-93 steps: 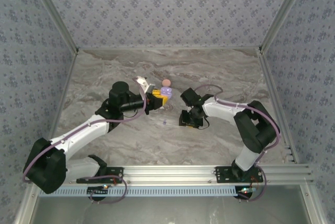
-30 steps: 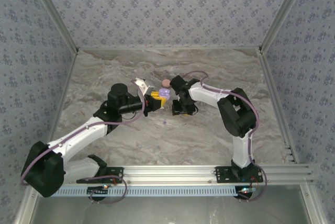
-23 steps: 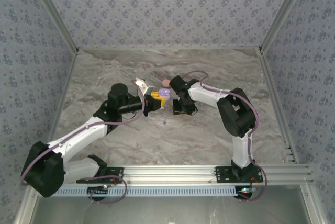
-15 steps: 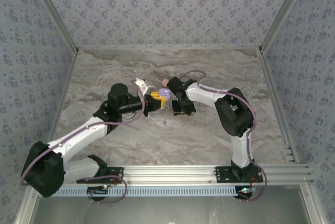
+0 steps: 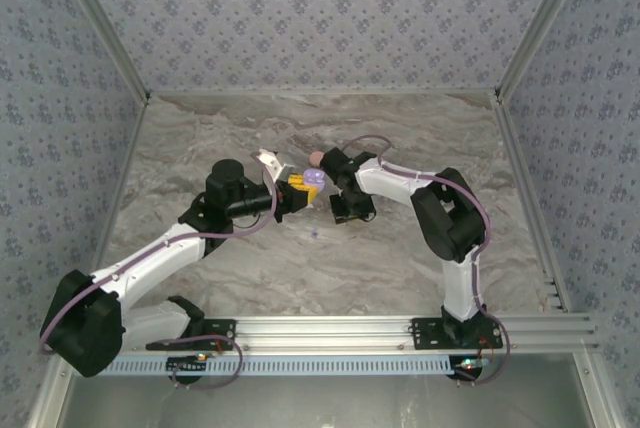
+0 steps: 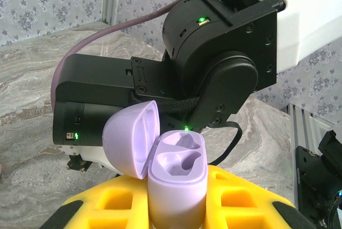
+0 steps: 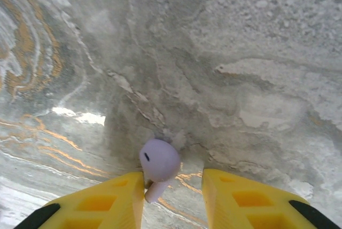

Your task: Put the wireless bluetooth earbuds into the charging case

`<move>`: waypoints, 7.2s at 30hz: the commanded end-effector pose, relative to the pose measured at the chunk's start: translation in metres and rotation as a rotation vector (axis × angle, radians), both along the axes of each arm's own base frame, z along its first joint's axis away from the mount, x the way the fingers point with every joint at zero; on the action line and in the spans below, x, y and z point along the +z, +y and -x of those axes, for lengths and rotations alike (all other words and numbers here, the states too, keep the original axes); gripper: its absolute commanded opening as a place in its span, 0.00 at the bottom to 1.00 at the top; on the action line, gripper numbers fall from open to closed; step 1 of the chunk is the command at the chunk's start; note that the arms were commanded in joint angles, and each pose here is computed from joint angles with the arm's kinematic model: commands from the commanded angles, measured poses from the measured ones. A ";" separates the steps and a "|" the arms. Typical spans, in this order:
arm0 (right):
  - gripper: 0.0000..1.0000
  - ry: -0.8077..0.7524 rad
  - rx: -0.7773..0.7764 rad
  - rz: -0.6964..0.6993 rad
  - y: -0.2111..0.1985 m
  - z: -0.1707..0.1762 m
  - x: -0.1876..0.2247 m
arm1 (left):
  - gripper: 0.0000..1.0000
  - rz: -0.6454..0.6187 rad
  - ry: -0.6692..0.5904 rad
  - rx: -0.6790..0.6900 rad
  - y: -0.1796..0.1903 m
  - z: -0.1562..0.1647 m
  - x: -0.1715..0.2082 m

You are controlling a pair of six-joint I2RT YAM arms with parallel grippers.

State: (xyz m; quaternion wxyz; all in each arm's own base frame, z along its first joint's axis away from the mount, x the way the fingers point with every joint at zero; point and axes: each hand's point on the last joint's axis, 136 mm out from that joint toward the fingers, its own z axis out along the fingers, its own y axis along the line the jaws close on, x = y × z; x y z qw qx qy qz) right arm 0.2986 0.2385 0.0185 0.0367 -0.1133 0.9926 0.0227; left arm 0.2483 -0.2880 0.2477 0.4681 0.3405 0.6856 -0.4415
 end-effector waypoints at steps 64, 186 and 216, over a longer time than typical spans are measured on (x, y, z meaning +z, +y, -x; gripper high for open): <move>0.39 0.026 -0.004 0.040 0.010 -0.016 0.007 | 0.21 0.016 -0.042 -0.024 -0.002 0.006 0.012; 0.23 -0.220 -0.060 -0.305 0.000 -0.030 0.080 | 0.21 -0.050 0.105 0.165 0.003 -0.014 -0.055; 0.23 -0.486 0.039 -0.669 0.023 -0.029 0.221 | 0.21 0.039 0.113 0.136 -0.020 -0.019 -0.053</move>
